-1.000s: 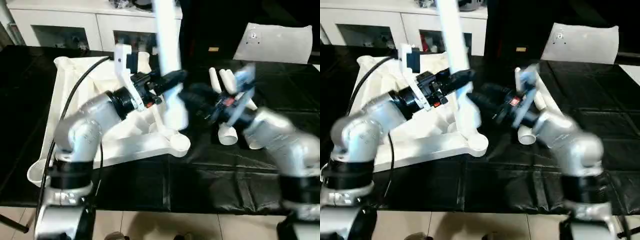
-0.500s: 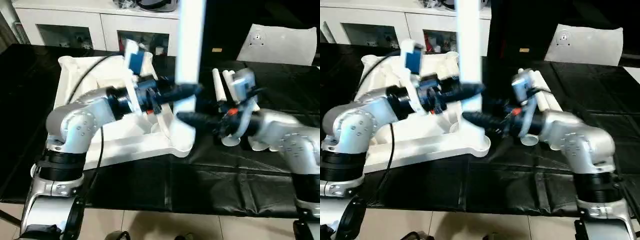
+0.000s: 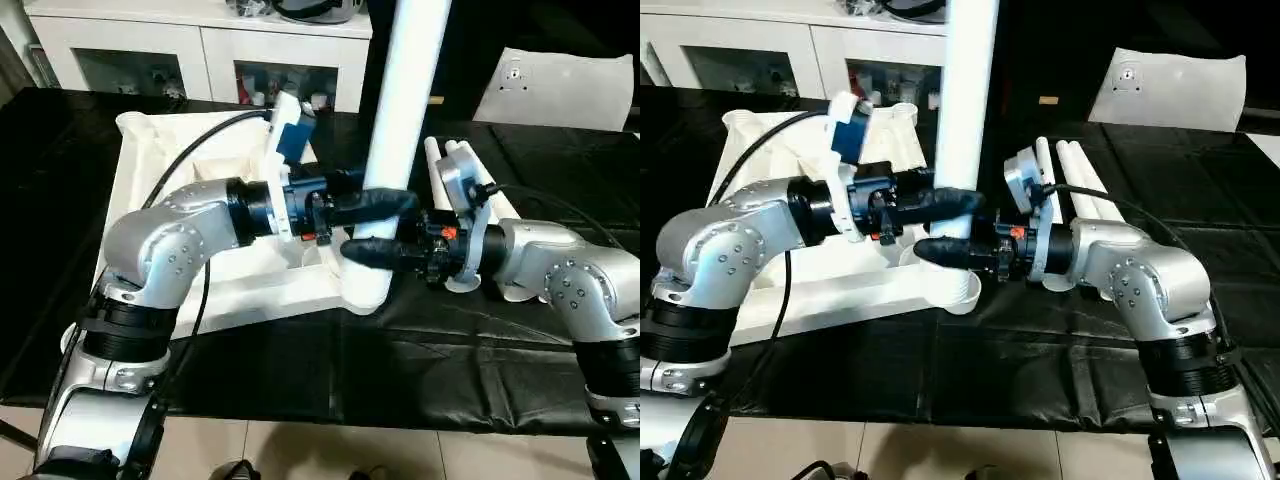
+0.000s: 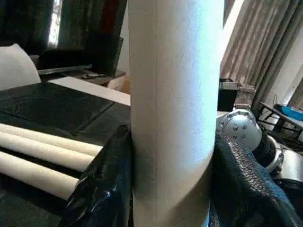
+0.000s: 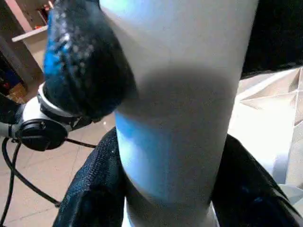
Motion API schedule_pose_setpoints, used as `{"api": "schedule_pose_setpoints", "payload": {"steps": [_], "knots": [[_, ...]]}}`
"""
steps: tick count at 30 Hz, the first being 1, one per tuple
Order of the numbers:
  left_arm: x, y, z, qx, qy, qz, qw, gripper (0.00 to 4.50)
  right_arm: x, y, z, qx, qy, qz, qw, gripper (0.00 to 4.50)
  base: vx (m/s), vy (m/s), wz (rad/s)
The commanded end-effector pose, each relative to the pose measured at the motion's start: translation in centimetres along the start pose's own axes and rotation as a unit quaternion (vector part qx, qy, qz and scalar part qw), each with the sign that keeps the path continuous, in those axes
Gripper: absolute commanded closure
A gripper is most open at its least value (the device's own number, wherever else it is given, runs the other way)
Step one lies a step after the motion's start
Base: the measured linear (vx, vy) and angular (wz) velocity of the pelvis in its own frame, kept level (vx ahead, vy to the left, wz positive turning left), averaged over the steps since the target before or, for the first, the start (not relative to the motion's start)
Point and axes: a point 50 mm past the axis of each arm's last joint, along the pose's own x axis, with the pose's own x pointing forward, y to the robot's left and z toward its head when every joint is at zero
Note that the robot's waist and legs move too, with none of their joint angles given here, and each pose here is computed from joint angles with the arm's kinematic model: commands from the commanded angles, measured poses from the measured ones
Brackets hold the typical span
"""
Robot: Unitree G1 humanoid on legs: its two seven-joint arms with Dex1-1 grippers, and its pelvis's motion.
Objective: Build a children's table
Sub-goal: Pick table leg
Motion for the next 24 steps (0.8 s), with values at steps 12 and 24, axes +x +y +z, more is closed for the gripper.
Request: {"api": "schedule_pose_setpoints", "payload": {"steps": [12,24], "knots": [[0.89,-1.16,0.66,0.035,0.015,-0.046,0.998,2.57,0.23,-0.03,-0.17,-0.006,0.014,0.014,1.000,2.59,0.000,0.000,0.00],[0.78,-1.15,0.55,0.037,0.016,-0.057,0.998,2.58,0.25,-0.35,-0.41,-0.007,0.017,0.005,1.000,1.59,0.000,0.000,0.00]]}}
